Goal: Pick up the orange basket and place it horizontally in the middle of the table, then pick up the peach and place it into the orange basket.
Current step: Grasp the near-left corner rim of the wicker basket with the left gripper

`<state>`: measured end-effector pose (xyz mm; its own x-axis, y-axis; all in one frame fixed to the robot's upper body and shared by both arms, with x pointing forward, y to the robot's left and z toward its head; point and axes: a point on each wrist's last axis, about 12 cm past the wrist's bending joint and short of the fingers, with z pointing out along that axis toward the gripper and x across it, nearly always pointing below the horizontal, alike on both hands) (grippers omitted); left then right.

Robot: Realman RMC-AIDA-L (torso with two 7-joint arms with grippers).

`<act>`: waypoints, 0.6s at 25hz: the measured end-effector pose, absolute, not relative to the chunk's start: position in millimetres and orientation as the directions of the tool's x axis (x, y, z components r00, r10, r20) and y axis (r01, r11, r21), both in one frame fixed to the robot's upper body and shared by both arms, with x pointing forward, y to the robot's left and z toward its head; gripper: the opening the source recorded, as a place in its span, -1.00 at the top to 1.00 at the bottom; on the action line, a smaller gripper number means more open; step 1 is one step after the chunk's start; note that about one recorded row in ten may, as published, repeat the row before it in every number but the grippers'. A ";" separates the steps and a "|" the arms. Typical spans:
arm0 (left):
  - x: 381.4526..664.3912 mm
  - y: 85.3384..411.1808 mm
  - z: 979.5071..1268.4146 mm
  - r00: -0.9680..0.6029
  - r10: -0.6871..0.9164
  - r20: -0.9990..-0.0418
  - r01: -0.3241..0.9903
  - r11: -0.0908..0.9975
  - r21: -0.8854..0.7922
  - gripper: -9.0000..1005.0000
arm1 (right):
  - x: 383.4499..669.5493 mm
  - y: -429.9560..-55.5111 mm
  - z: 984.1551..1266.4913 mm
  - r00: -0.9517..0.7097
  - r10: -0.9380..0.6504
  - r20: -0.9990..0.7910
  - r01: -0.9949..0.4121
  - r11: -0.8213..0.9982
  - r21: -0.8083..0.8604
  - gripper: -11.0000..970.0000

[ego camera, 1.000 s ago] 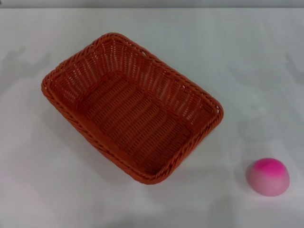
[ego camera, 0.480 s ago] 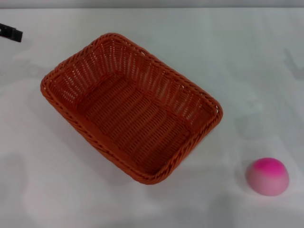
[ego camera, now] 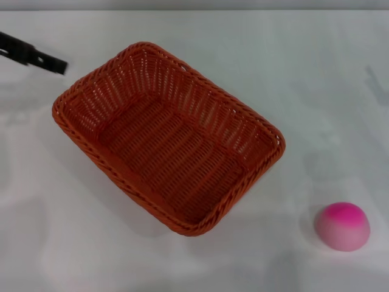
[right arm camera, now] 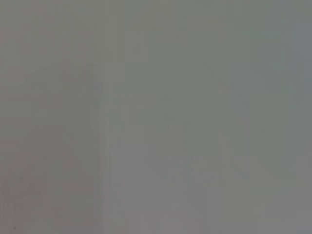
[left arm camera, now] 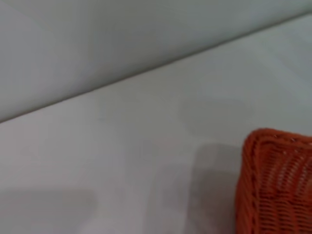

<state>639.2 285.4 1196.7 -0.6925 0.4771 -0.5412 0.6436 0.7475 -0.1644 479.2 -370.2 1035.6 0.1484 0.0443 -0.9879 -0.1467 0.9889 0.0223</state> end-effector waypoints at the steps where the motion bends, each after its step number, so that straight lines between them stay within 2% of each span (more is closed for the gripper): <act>1: 638.3 281.6 1191.8 -0.682 0.491 -0.543 0.657 0.738 -0.158 -0.76 | 479.1 -369.9 1035.5 0.148 0.044 -0.988 -0.147 0.989 0.022 -0.74; 15: 637.5 257.5 1154.0 -0.593 0.568 -0.570 0.738 0.666 -0.105 -0.76 | 474.5 -364.0 1029.4 0.126 0.065 -0.990 -0.150 0.988 0.046 -0.73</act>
<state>637.5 257.5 1154.0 -0.5934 0.5679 -0.5704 0.7383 0.6663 -0.1047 474.5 -364.0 1029.4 0.1261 0.0653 -0.9899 -0.1501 0.9876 0.0460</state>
